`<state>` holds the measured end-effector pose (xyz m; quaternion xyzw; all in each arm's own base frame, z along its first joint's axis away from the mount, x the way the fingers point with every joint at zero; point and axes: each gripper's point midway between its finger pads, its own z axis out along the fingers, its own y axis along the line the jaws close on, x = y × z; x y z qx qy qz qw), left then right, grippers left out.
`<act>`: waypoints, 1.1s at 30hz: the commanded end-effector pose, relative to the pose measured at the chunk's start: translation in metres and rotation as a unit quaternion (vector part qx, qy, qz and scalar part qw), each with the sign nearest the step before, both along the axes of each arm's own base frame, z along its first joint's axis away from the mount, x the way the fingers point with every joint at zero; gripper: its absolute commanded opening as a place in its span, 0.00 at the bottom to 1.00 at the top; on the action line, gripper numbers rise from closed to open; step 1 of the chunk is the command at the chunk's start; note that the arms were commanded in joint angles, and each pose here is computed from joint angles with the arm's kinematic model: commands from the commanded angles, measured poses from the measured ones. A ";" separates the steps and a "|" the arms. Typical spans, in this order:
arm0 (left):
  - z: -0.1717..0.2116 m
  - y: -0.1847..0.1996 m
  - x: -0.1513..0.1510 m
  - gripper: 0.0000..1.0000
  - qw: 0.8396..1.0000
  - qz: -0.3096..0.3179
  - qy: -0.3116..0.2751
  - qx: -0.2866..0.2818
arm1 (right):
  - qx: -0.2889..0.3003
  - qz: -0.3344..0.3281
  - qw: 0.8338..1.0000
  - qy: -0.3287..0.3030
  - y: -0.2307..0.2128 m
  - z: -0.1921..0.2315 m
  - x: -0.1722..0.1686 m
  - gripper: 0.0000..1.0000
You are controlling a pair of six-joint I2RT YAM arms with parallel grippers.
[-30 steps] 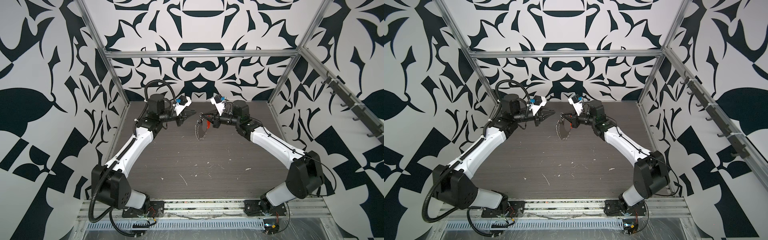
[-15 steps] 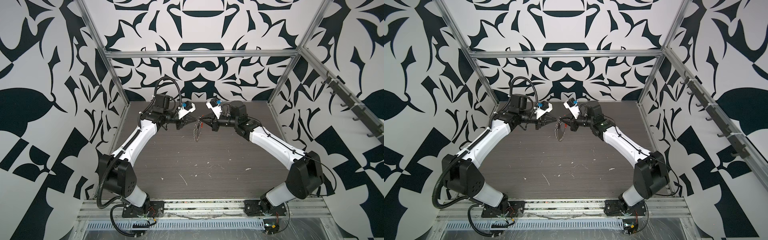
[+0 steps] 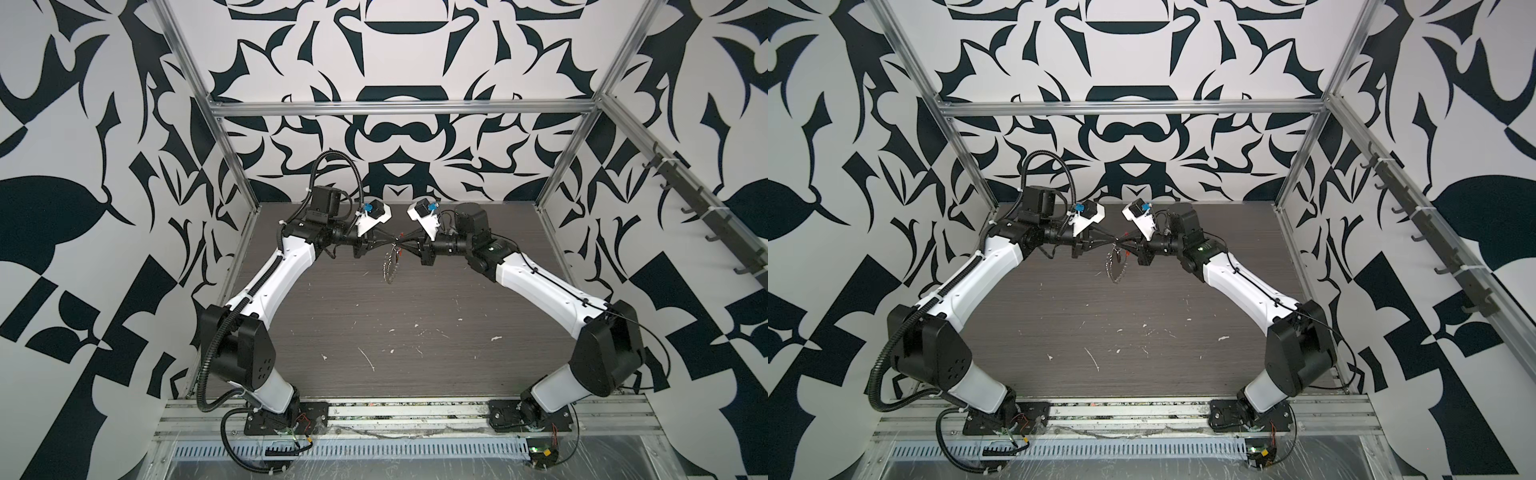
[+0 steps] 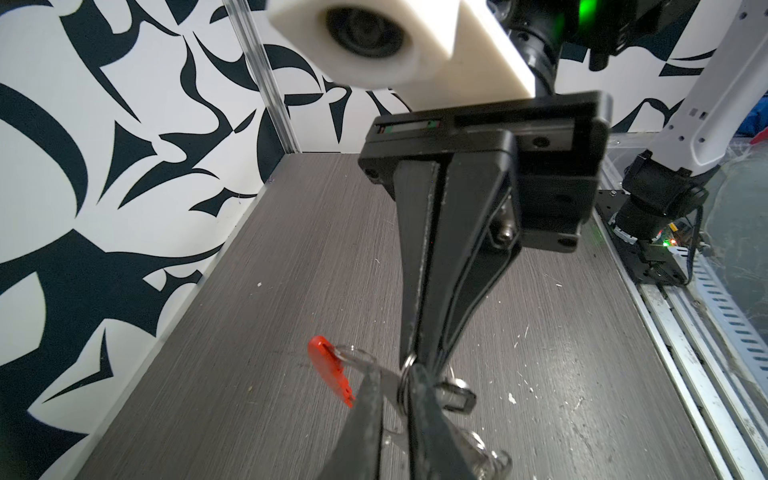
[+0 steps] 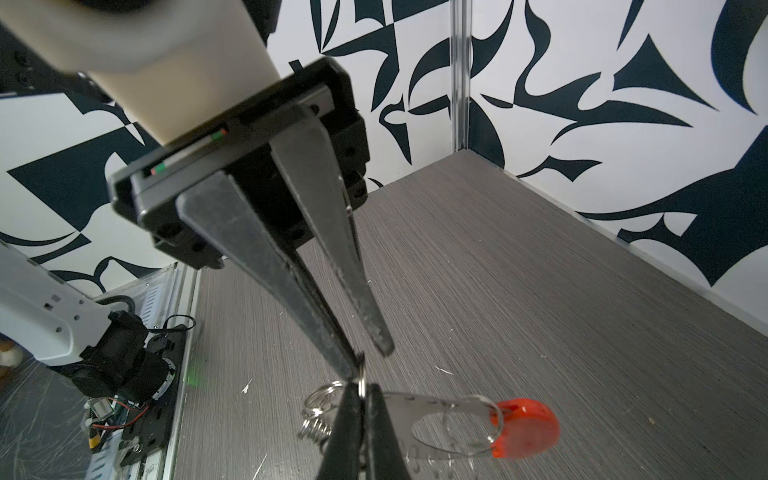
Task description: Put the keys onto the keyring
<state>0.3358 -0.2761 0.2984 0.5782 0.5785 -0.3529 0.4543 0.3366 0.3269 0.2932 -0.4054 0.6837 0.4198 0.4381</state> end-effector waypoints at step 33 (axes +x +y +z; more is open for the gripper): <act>0.032 -0.004 0.002 0.00 0.991 0.021 0.052 -0.125 | 0.090 -0.060 0.994 -0.033 -0.012 0.068 0.004 0.20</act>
